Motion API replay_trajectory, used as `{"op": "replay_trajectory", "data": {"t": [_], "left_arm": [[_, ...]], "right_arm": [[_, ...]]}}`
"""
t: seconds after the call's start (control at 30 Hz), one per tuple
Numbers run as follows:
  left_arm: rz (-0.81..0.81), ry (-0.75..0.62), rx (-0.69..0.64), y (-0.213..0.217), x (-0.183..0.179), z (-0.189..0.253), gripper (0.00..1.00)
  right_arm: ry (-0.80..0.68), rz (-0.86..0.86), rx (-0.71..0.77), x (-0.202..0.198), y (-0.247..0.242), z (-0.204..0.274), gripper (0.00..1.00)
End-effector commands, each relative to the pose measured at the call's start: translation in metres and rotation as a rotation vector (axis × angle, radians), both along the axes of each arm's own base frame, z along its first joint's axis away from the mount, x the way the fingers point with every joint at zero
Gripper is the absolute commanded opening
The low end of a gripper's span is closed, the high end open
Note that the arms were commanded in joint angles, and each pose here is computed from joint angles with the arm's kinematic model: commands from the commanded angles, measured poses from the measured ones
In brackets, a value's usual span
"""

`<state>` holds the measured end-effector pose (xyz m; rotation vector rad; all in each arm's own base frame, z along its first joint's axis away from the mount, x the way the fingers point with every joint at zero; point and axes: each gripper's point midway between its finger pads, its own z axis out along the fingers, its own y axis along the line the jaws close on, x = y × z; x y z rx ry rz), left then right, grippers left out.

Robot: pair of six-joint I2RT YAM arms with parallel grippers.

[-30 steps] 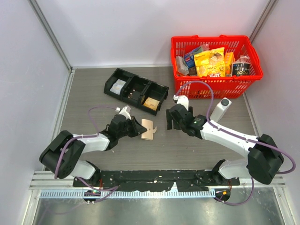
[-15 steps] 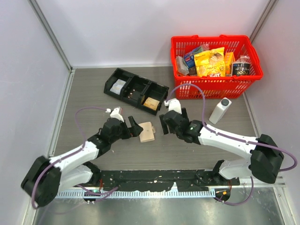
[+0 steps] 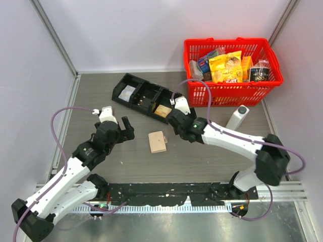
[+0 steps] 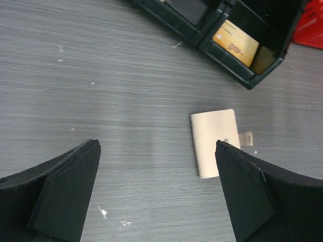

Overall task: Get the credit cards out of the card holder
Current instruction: Open the card holder at the center of the board.

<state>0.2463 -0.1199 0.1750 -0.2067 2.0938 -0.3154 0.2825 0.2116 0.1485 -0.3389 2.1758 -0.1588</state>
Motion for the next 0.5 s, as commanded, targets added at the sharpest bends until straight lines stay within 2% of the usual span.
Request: {"op": "replay_trajectory", "data": {"t": [0.0,0.03,0.07,0.1,0.17,0.33,0.47], "left_arm": [[0.067,0.037,0.088,0.029,-0.016,-0.012,1.0],[0.069,0.046,0.081,0.029,-0.018,-0.017,1.0],[0.065,0.056,0.068,0.028,-0.02,-0.02,1.0],[0.069,0.065,0.057,0.028,-0.023,-0.024,1.0],[0.055,0.081,0.052,0.028,-0.028,-0.03,1.0],[0.057,0.053,0.013,0.032,-0.036,-0.036,1.0],[0.075,-0.008,-0.111,0.03,-0.04,-0.038,0.99]], "right_arm": [[0.095,-0.043,-0.07,-0.001,-0.002,-0.015,0.68],[0.022,-0.009,-0.001,0.005,0.013,0.001,0.7],[-0.012,0.057,0.007,-0.004,0.019,0.007,0.81],[-0.046,0.115,0.112,-0.001,0.04,0.017,0.84],[-0.042,0.167,0.193,-0.005,0.054,0.017,0.85],[0.086,0.229,0.226,-0.01,0.088,-0.004,0.85],[0.102,0.222,0.301,-0.007,0.108,-0.009,0.83]]}}
